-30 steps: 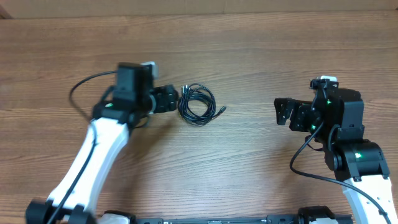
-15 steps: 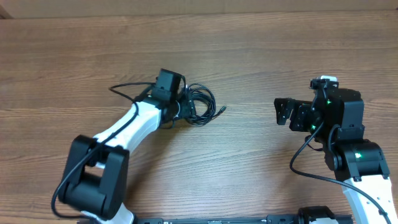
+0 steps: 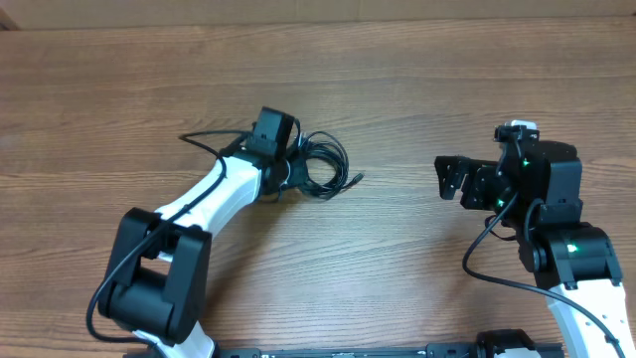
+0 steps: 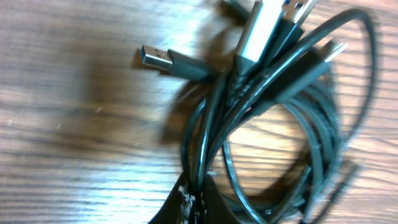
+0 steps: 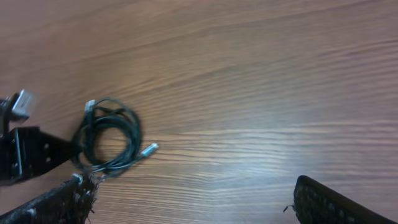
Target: Untangle cables
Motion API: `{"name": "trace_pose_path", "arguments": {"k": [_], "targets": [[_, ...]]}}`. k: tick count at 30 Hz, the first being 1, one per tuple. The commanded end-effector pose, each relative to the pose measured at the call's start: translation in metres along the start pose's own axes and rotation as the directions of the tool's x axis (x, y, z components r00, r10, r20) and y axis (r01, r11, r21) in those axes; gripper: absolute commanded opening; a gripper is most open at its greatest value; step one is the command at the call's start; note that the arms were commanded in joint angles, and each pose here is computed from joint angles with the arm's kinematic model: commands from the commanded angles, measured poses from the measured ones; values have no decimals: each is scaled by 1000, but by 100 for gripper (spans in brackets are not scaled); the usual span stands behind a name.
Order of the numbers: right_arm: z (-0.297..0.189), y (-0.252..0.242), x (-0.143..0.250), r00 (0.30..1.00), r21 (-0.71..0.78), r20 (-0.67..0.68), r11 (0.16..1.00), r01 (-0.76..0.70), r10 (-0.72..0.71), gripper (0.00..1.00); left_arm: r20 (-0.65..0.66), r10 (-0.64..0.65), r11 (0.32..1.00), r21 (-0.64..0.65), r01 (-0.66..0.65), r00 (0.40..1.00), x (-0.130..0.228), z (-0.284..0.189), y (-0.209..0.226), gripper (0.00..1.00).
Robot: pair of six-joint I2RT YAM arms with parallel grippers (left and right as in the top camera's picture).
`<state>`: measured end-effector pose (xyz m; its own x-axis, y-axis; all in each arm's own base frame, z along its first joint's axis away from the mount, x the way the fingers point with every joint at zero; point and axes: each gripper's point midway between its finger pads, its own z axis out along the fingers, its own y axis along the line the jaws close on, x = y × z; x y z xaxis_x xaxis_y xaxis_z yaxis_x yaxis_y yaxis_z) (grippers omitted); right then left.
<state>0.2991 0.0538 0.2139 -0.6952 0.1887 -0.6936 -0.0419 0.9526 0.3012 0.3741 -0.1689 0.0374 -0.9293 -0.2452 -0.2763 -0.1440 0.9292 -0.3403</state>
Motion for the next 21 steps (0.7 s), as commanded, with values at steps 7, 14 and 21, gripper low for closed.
{"name": "trace_pose_path", "arguments": {"k": [7,14,21], "targets": [[21,46,1,996,-272,-90,962,-22,-3,95,131,234,882,389,-267,963,-24,-111,-106,4],[59,56,15,979,-359,-203,930,-76,1,91,101,276,810,511,-288,956,-8,-129,-125,4],[90,79,44,949,-423,-310,902,-90,-51,91,197,336,616,694,-373,921,-9,-163,-166,4]]}}
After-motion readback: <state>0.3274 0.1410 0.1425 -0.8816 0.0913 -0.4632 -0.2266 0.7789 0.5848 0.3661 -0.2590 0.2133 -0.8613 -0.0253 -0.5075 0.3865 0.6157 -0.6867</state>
